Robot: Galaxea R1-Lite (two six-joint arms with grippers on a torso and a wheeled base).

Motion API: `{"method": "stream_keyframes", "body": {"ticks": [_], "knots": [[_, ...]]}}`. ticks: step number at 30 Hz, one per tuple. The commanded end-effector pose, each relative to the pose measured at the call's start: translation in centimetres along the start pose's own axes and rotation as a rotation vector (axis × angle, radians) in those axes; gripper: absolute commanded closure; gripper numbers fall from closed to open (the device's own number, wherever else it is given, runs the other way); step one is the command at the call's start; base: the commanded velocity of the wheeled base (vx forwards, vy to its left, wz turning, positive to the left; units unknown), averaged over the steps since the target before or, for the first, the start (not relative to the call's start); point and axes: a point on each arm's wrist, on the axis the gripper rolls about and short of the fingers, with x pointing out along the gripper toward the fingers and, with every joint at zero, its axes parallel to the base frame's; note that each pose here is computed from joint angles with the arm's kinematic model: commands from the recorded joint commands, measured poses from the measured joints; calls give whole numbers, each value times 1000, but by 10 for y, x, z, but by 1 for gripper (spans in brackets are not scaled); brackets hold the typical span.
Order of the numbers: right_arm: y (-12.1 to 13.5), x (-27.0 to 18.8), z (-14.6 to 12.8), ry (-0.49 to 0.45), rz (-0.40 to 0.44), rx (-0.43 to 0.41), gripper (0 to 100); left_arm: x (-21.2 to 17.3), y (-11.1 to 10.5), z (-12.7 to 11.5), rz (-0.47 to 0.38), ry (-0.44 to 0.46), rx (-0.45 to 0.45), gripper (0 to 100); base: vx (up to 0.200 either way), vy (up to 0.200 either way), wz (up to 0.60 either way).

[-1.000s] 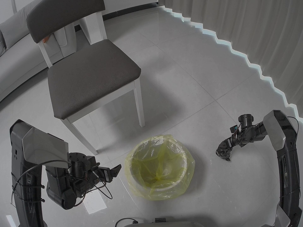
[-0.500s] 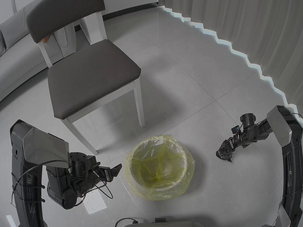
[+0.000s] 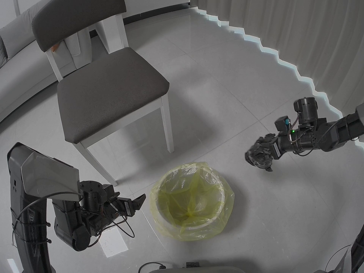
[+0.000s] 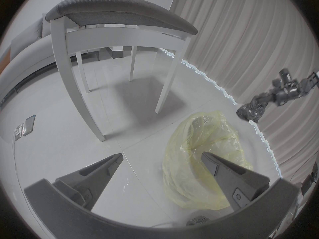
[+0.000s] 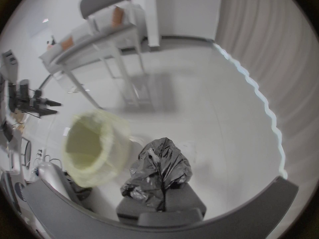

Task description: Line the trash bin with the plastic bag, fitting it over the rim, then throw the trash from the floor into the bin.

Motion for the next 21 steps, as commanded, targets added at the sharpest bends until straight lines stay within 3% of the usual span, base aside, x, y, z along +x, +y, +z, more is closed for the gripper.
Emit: {"method": "stream_keyframes", "body": {"ticks": [1, 2, 3, 4, 5, 9, 11, 12, 15, 21], "knots": [[138, -86, 66, -259, 279, -158, 100, -7, -3, 18, -14, -79, 2, 0, 0, 0, 0], [142, -86, 67, -263, 289, -154, 100, -7, -3, 19, -16, -84, 2, 0, 0, 0, 0], [167, -78, 69, -262, 339, -122, 100, -9, -5, 23, -20, -98, 5, 0, 0, 0, 0], [171, -75, 69, -260, 343, -117, 100, -10, -5, 23, -22, -100, 5, 0, 0, 0, 0], [192, -60, 68, -261, 355, -99, 100, -13, -6, 25, -23, -104, 6, 0, 0, 0, 0], [223, -29, 58, -252, 389, -73, 100, -21, -6, 27, -17, -109, 1, 0, 0, 0, 0], [223, -29, 58, -252, 389, -73, 100, -21, -6, 27, -17, -109, 1, 0, 0, 0, 0], [236, -12, 47, -203, 411, -78, 100, -25, -6, 30, -14, -116, 0, 0, 0, 0, 0], [242, 4, 36, -155, 419, -81, 100, -29, -6, 33, -16, -130, -2, 0, 0, 0, 0], [243, 27, 19, -84, 418, -73, 100, -32, -6, 37, -20, -146, -2, 0, 0, 0, 0]]}}
